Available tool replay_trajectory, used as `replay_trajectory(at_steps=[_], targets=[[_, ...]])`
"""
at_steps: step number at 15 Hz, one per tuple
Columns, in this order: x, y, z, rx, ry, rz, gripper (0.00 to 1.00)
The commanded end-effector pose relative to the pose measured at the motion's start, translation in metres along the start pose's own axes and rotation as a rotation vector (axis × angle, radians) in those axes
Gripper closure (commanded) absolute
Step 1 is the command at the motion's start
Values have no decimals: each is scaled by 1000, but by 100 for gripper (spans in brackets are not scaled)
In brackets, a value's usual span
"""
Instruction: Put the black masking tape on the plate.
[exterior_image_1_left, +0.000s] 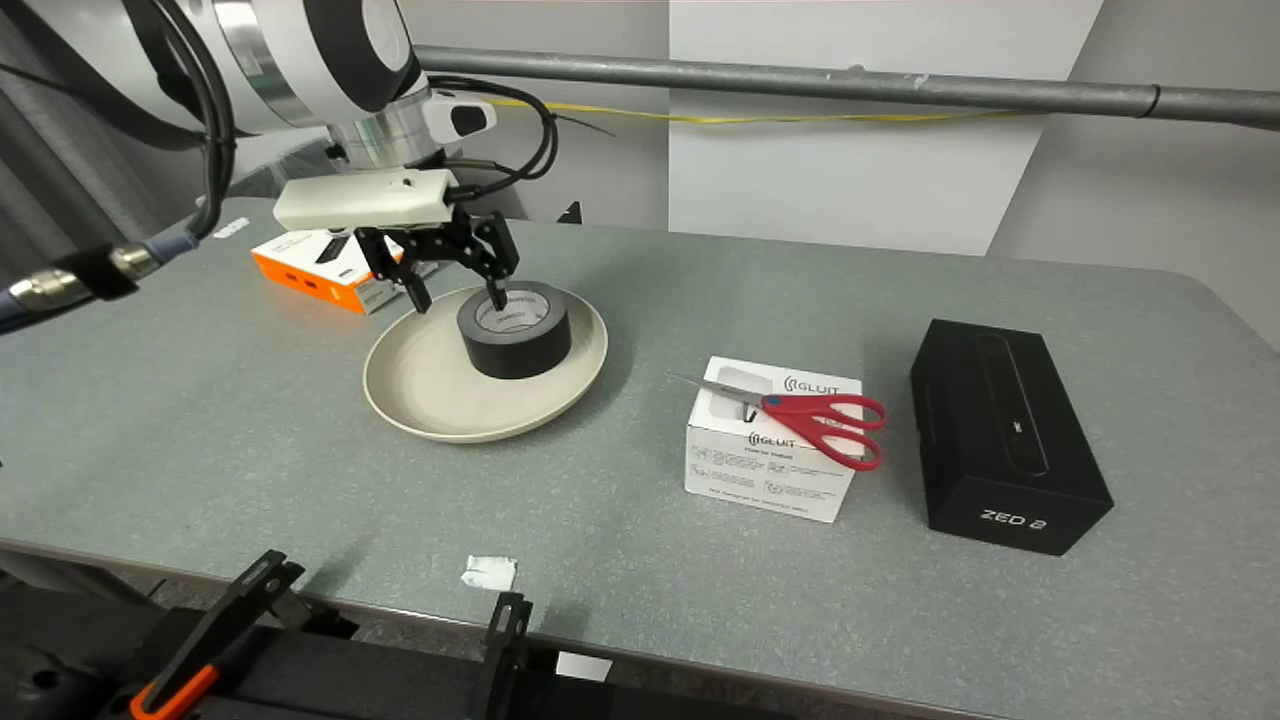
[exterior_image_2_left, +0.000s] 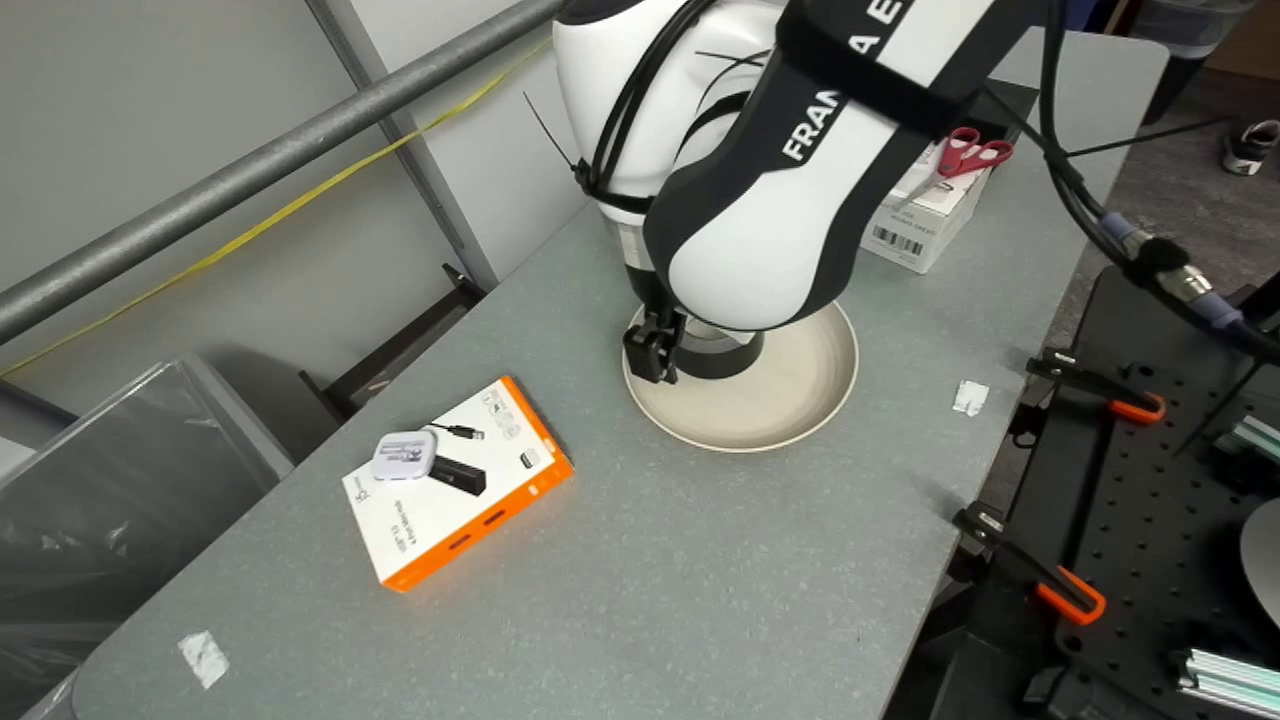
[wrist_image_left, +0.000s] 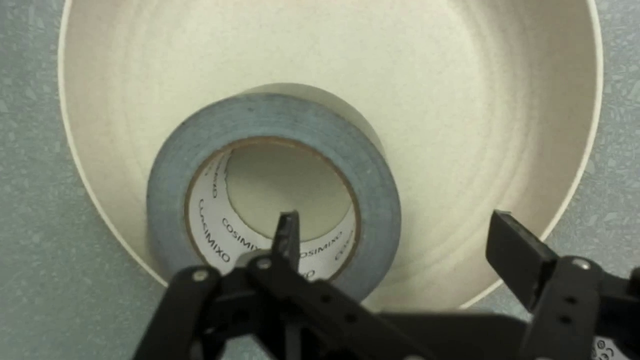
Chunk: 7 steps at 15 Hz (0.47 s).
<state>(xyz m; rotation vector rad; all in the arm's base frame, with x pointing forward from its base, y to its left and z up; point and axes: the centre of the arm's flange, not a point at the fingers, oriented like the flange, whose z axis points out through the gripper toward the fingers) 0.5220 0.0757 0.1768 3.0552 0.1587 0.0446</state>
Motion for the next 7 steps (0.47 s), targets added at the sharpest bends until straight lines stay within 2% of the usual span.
replay_trajectory(at_steps=[1,7], targets=[[3,3,-12,41,20,12,0],[1,-1,-4,22,4,21,0]])
